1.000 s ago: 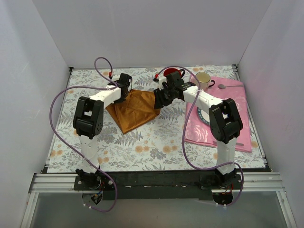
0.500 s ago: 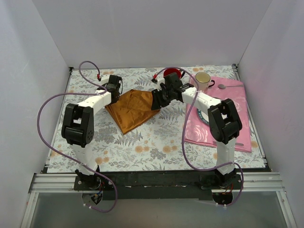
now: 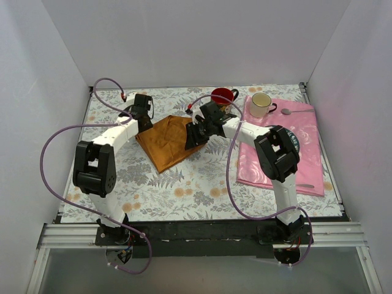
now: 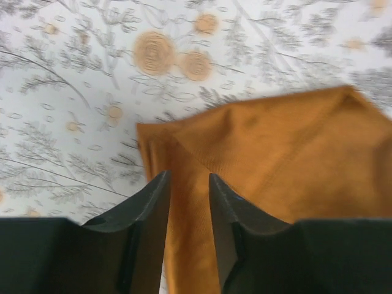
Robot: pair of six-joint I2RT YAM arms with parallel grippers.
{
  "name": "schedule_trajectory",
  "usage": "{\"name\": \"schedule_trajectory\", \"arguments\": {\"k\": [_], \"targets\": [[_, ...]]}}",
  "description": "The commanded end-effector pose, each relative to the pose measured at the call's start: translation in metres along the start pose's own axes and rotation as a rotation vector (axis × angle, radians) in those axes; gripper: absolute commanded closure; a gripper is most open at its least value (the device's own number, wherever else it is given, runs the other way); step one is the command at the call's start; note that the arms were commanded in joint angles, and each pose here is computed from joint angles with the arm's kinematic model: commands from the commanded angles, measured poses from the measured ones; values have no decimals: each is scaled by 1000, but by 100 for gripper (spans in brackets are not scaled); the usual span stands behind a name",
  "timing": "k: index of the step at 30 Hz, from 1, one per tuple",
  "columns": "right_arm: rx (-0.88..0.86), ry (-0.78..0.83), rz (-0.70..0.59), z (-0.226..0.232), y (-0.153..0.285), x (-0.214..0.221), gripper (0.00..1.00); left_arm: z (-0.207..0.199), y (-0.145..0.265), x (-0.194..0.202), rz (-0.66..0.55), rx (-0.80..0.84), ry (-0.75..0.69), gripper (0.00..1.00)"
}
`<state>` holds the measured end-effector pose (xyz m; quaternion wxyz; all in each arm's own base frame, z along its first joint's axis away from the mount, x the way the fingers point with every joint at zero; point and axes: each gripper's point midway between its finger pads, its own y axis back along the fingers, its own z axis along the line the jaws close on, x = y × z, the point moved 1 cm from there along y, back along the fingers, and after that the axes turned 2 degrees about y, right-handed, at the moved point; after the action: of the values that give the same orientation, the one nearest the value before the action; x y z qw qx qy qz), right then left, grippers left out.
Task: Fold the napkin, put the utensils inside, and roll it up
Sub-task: Fold the napkin
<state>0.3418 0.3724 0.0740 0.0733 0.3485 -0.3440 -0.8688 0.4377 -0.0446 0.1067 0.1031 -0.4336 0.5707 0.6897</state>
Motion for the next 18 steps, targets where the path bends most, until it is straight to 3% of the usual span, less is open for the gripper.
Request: {"name": "schedule_trajectory", "arguments": {"k": [1, 5, 11, 18], "targets": [[-33, 5, -86, 13, 2, -26, 58, -30, 36, -21, 23, 280, 123, 74], [-24, -17, -93, 9, 0, -22, 60, -26, 12, 1, 146, 283, 163, 87], [42, -21, -82, -7, -7, -9, 61, 8, -27, 28, 217, 174, 169, 89], [91, 44, -59, -17, -11, -4, 61, 9, -17, -2, 126, 182, 170, 86]]}}
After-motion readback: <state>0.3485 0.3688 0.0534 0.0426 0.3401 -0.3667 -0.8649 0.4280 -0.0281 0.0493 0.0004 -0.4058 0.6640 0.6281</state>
